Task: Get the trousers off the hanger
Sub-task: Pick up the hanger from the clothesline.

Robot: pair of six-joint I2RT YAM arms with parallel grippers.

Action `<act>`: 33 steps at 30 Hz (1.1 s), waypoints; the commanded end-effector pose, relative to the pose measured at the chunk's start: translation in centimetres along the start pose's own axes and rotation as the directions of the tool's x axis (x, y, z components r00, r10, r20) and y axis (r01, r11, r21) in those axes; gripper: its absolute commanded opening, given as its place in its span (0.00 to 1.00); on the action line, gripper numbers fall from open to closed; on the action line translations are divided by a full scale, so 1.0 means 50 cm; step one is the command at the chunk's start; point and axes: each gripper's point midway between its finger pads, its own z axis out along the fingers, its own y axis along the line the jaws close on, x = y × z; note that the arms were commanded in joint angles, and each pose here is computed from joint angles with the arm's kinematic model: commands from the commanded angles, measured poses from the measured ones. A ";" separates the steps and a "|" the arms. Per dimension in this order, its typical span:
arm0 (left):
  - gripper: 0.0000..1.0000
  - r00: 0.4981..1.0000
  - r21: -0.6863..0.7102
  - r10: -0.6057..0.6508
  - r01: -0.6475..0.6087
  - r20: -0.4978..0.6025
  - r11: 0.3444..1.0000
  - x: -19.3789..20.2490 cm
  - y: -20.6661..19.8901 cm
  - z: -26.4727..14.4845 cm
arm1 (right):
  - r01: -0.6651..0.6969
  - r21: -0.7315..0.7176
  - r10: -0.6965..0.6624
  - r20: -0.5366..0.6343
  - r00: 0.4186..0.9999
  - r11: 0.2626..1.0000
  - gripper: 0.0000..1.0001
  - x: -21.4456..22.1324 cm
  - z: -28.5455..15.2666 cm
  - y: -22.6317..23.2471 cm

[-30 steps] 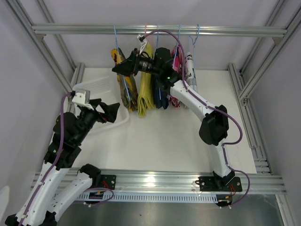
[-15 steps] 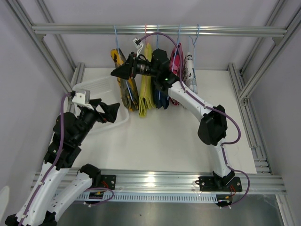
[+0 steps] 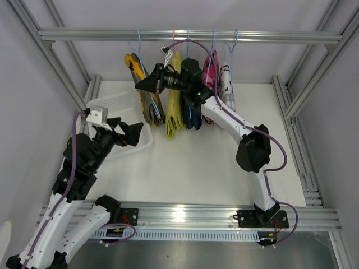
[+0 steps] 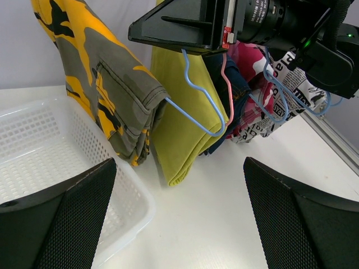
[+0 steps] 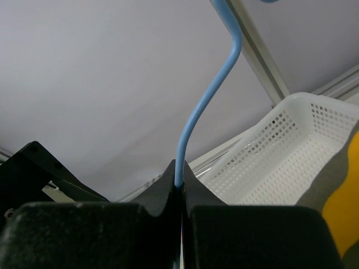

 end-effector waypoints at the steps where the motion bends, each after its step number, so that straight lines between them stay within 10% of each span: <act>1: 1.00 0.999 0.033 0.017 -0.018 0.043 0.999 -0.036 -0.017 -0.007 | 0.140 -0.120 -0.134 0.059 0.989 0.983 0.00 -0.047 0.001 0.093; 33: 0.99 0.999 0.045 0.022 -0.023 0.034 0.999 -0.031 -0.023 -0.004 | 0.329 0.038 -0.317 0.391 0.864 0.943 0.00 -0.261 -0.043 0.208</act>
